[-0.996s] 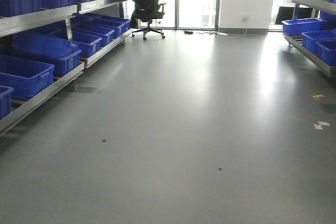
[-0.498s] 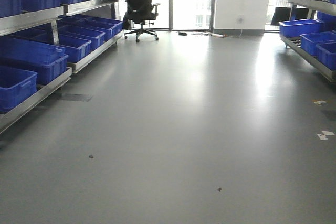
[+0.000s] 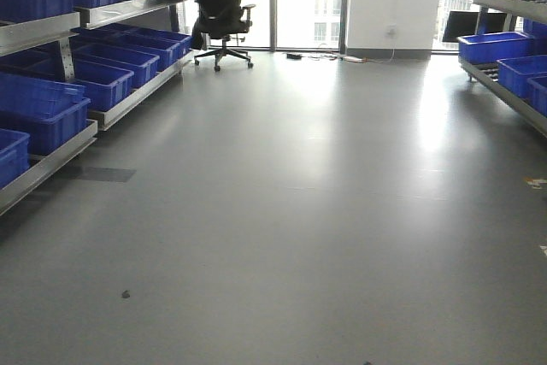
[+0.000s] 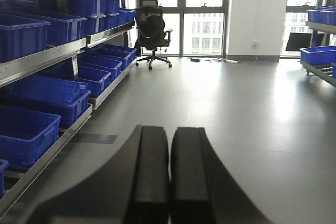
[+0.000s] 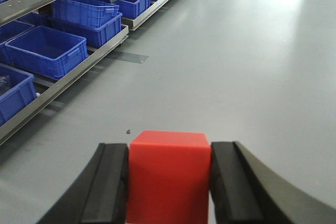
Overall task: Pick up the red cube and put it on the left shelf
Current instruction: 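Drive the base across the room to the blue crate shelving, then move the right gripper with the red cube into the blue crate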
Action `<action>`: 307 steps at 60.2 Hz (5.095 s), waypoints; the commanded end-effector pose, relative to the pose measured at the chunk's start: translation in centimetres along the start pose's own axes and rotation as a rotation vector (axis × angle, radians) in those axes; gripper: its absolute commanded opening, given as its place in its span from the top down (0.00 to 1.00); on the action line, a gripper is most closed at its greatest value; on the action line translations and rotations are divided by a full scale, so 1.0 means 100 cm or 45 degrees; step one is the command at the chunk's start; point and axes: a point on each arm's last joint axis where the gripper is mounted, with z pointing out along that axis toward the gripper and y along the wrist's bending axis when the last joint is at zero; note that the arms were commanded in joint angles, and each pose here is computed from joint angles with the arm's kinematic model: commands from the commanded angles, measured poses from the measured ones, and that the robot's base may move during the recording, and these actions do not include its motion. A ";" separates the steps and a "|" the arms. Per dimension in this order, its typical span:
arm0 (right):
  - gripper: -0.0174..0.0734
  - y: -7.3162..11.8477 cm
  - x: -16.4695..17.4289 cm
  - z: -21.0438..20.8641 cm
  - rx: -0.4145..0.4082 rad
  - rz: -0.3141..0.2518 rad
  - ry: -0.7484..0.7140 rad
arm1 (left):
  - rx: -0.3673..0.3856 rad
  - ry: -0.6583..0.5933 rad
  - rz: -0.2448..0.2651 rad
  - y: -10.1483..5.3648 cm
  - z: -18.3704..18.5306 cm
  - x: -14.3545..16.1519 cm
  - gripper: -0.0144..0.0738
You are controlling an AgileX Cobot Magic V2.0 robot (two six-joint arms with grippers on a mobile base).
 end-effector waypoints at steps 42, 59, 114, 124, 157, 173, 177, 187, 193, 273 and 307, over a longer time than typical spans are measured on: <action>0.75 0.001 -0.017 -0.003 0.002 -0.010 -0.145 | 0.003 -0.093 0.000 0.000 -0.001 0.000 0.72; 0.75 0.001 -0.017 -0.003 0.002 -0.010 -0.145 | 0.003 -0.093 0.000 0.000 -0.001 0.000 0.72; 0.75 0.001 -0.017 -0.003 0.002 -0.010 -0.145 | 0.003 -0.093 0.000 0.000 -0.001 0.000 0.72; 0.75 0.001 -0.017 -0.003 0.002 -0.010 -0.145 | 0.003 -0.093 0.000 0.000 -0.001 0.000 0.72; 0.75 0.001 -0.017 -0.003 0.002 -0.010 -0.145 | 0.003 -0.093 0.000 0.000 -0.001 0.000 0.72; 0.75 0.001 -0.017 -0.003 0.002 -0.010 -0.145 | 0.003 -0.093 0.000 0.000 -0.001 0.000 0.72; 0.75 0.001 -0.017 -0.003 0.002 -0.010 -0.145 | 0.003 -0.093 0.000 0.000 -0.001 0.000 0.72; 0.75 0.001 -0.017 -0.003 0.002 -0.010 -0.145 | 0.003 -0.093 0.000 0.000 -0.001 0.000 0.72; 0.75 0.001 -0.017 -0.003 0.002 -0.010 -0.145 | 0.003 -0.093 0.000 0.000 -0.001 0.000 0.72; 0.75 0.001 -0.017 -0.003 0.002 -0.010 -0.145 | 0.003 -0.093 0.000 0.000 -0.001 0.000 0.72; 0.75 0.001 -0.040 0.036 0.021 -0.006 -0.183 | 0.003 -0.093 0.000 0.000 -0.001 0.000 0.72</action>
